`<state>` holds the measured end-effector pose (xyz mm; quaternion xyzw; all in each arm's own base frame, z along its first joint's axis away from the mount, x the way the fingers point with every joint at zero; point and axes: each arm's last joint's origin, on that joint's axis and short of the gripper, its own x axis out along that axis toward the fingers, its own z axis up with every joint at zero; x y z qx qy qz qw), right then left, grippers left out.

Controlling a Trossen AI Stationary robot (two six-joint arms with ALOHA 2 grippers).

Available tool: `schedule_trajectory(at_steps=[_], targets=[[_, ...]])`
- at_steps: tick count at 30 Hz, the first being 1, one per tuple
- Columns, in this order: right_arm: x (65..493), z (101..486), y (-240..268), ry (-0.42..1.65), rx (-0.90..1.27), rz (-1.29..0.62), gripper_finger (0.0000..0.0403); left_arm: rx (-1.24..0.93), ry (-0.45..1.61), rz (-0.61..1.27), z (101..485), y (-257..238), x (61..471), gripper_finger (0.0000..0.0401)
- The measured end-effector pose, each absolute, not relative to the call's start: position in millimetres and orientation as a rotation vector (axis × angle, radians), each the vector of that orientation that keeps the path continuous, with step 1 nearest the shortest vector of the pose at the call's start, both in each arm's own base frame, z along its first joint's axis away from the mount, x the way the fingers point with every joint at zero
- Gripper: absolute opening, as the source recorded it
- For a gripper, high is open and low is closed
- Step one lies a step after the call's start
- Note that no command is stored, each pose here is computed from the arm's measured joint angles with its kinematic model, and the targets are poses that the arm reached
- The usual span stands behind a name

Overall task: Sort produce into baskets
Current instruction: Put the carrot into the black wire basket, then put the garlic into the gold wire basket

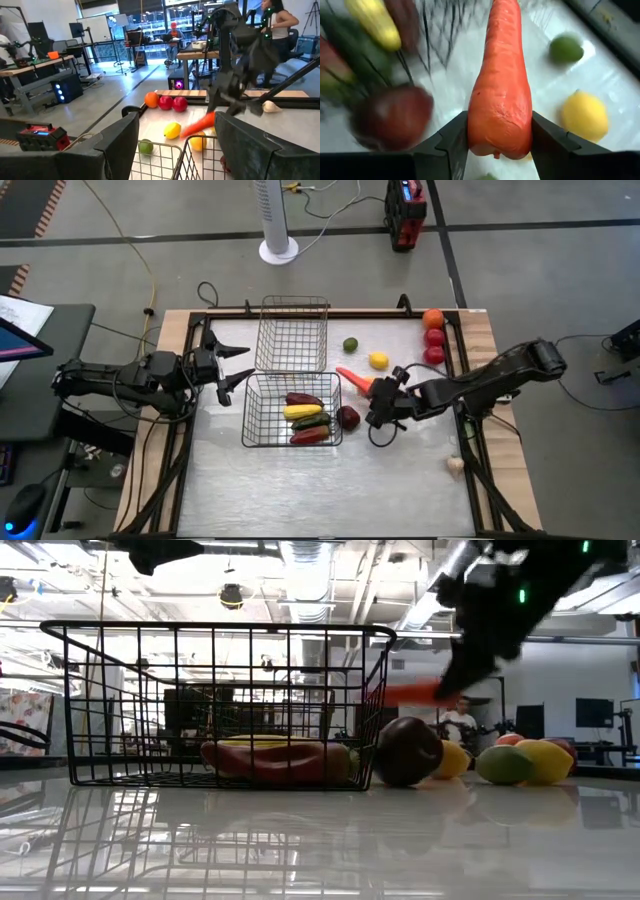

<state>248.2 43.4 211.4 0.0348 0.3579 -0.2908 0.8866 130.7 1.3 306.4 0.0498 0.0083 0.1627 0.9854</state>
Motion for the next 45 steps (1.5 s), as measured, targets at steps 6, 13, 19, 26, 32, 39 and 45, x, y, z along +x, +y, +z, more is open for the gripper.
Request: schedule_trajectory(at_steps=[6,13,19,26,32,39,45], targets=[[257,259,54,0.571,0.071,-0.525,0.0202,0.098,0.009,0.328,307,1,131,0.0249],[303,276,75,0.48,-0.024,-0.407,0.0221,0.096,-0.01,0.328,309,1,131,0.0249],[346,268,88,0.559,-0.111,-0.356,0.0223,0.097,-0.004,0.327,308,1,131,0.0249],[371,265,86,0.66,-0.05,-0.3,0.0239,0.099,0.004,0.324,308,1,131,0.0249],[372,270,79,0.671,-0.014,-0.302,0.0272,0.099,0.012,0.323,307,1,131,0.0249],[335,298,80,0.693,-0.032,-0.428,0.0282,0.094,0.011,0.323,307,1,129,0.0249],[304,304,86,0.78,-0.005,-0.508,0.0282,0.094,0.013,0.322,307,1,129,0.0249]])
